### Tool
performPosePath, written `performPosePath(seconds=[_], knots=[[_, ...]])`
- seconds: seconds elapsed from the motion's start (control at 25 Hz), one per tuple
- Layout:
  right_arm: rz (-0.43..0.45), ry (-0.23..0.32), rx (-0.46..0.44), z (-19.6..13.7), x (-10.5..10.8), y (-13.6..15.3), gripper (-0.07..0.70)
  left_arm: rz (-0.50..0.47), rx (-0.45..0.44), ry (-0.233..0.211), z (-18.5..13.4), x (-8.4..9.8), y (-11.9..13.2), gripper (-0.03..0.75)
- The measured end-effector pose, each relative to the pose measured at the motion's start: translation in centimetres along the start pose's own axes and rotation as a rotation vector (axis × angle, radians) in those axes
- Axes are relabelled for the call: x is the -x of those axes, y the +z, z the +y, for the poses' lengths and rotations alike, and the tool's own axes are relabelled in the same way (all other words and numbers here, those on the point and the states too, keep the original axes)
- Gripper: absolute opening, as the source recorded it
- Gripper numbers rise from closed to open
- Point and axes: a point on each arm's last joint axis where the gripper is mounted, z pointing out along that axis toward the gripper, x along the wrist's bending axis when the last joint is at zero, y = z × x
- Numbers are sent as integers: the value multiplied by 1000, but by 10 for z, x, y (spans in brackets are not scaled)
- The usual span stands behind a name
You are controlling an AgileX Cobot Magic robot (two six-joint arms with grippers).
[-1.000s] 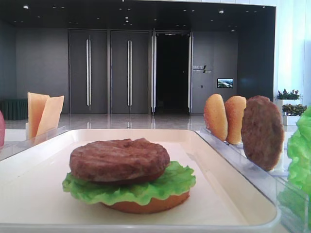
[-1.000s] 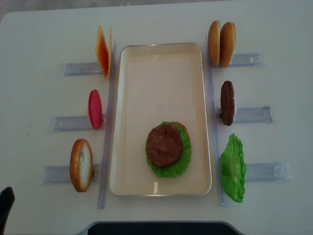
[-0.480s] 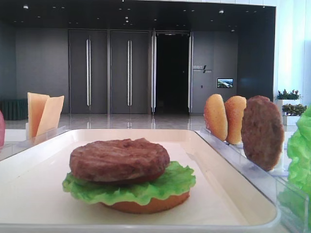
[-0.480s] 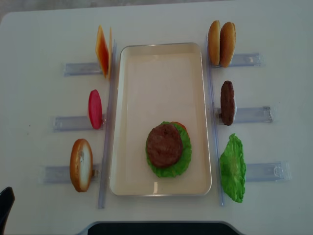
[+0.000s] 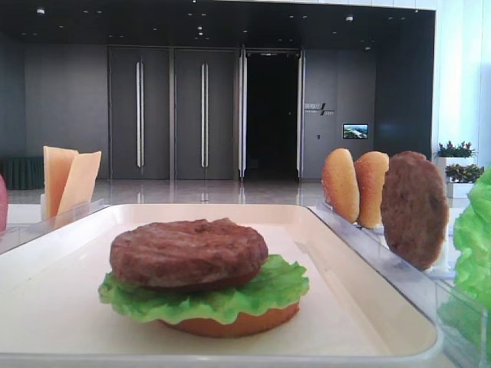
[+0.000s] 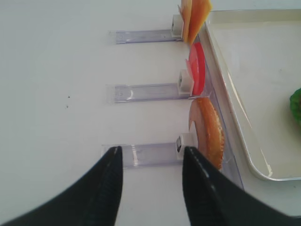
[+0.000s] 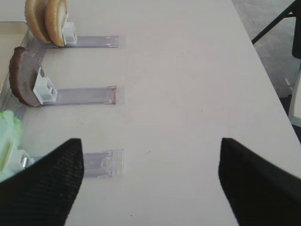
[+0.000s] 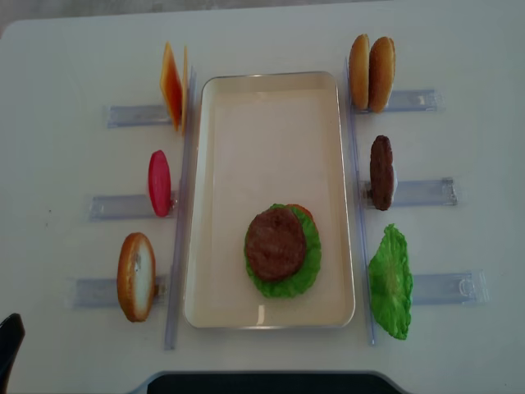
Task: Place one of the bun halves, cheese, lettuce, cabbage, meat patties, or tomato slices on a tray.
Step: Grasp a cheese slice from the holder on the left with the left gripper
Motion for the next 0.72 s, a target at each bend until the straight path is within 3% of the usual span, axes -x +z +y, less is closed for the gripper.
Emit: performPosePath(seconds=[0.72], knots=[[0, 0, 0, 0, 0, 0, 587, 0, 0, 0, 0, 0, 0, 347]])
